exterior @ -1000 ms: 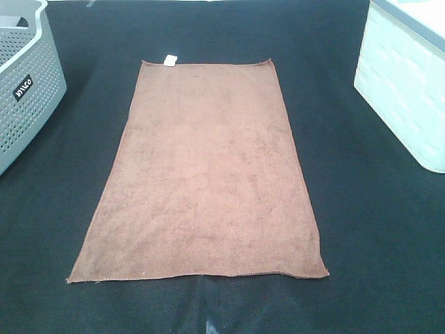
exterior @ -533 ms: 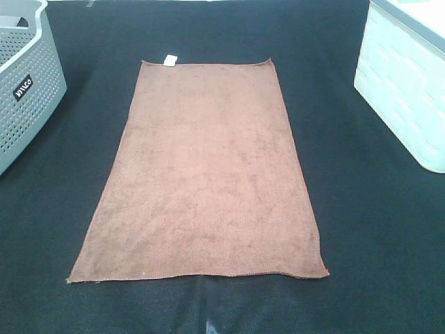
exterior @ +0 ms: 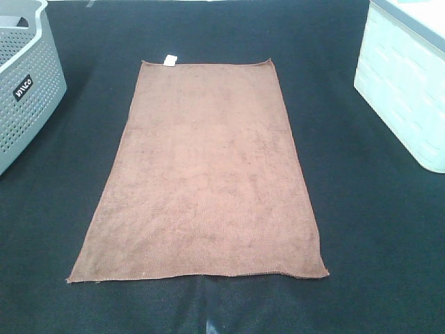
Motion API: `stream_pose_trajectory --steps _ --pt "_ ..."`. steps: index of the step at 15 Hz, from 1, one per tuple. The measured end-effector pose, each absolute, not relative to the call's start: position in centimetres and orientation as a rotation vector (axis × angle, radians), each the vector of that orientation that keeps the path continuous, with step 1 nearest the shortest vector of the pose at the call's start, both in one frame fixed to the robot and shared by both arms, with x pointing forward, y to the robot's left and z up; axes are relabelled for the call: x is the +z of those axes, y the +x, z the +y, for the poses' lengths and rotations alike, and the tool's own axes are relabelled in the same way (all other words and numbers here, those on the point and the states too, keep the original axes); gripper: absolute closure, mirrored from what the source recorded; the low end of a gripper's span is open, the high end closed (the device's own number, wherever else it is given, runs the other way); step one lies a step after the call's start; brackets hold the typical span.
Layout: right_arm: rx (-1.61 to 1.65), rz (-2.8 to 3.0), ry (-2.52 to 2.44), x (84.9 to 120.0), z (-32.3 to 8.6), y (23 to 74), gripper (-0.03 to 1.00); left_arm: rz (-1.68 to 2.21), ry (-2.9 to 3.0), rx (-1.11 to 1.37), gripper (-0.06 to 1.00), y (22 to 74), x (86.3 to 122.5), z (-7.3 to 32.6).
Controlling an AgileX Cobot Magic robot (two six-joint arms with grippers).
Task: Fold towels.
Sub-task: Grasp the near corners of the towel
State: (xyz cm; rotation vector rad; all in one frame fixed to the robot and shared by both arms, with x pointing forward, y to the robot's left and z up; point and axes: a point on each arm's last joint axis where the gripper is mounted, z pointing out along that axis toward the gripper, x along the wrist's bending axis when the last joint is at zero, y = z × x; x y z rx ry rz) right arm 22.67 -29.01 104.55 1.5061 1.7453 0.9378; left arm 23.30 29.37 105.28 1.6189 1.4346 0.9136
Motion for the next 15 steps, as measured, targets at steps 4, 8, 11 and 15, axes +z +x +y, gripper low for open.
stream_pose_trajectory --steps 4,8,11,15 --pt "0.938 1.745 1.506 104.55 -29.01 22.67 0.2 1.435 1.619 0.914 0.19 23.3 105.28 29.37" --pt "0.938 1.745 1.506 104.55 -29.01 22.67 0.2 1.435 1.619 0.914 0.19 23.3 105.28 29.37" --pt "0.938 1.745 1.506 104.55 -29.01 22.67 0.2 1.435 1.619 0.914 0.19 23.3 105.28 29.37" --pt "0.936 1.746 1.519 104.87 -29.01 23.13 0.2 1.434 1.576 0.919 0.19 23.41 105.78 29.38"
